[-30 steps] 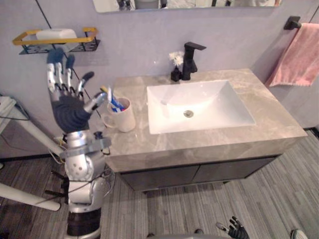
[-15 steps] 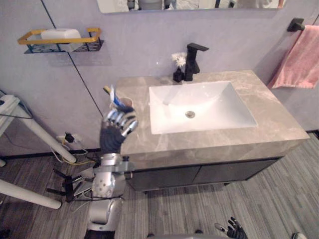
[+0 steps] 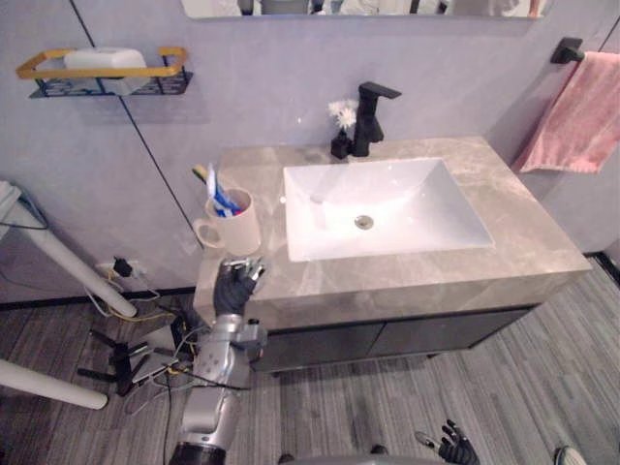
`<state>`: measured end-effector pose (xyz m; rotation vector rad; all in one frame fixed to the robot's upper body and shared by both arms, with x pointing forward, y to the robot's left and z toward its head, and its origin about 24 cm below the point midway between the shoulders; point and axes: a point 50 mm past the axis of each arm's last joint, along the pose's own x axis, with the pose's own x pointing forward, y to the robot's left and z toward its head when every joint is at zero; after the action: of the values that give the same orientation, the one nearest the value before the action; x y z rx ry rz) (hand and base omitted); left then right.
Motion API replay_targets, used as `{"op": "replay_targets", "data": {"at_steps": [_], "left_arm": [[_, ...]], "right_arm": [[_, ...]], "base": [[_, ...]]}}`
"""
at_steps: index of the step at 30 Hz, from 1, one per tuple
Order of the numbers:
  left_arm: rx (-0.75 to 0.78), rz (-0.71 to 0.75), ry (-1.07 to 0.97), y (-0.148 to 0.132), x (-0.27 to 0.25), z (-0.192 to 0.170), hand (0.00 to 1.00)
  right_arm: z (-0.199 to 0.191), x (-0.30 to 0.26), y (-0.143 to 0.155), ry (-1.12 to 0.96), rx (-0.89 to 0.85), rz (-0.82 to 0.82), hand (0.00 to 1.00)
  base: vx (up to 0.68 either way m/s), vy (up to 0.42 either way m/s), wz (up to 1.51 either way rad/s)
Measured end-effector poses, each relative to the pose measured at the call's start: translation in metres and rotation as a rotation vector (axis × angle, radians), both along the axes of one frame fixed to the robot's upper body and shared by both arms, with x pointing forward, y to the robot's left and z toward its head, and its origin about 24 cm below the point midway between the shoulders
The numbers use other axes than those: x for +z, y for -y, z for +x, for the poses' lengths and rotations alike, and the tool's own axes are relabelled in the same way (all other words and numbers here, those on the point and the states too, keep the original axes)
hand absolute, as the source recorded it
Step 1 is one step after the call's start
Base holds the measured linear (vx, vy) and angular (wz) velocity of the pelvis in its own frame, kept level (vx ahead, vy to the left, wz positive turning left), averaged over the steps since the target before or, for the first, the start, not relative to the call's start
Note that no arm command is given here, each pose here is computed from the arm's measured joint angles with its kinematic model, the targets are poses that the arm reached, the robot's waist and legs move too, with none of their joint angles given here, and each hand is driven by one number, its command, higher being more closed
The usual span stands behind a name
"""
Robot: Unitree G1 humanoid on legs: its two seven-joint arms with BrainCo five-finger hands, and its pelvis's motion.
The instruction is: Organize washtable
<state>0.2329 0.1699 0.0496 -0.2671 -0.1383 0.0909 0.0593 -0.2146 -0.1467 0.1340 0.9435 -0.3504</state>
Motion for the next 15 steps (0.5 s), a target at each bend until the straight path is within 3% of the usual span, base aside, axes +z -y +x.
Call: {"op": "replay_targets", "data": {"at_steps": [6, 15], "left_arm": [[0.083, 0.029, -0.021, -0.022, -0.003, 0.000, 1.00], [0.110, 0.055, -0.003, -0.033, 0.003, 0.010, 1.00]], "right_arm": [[0.001, 0.000, -0.001, 0.004, 0.000, 0.002, 0.00], [0.009, 0.002, 0.000, 0.027, 0.001, -0.001, 0.00]], "base": [[-0.03, -0.033, -0.02], [-0.02, -0.036, -0.09]]}}
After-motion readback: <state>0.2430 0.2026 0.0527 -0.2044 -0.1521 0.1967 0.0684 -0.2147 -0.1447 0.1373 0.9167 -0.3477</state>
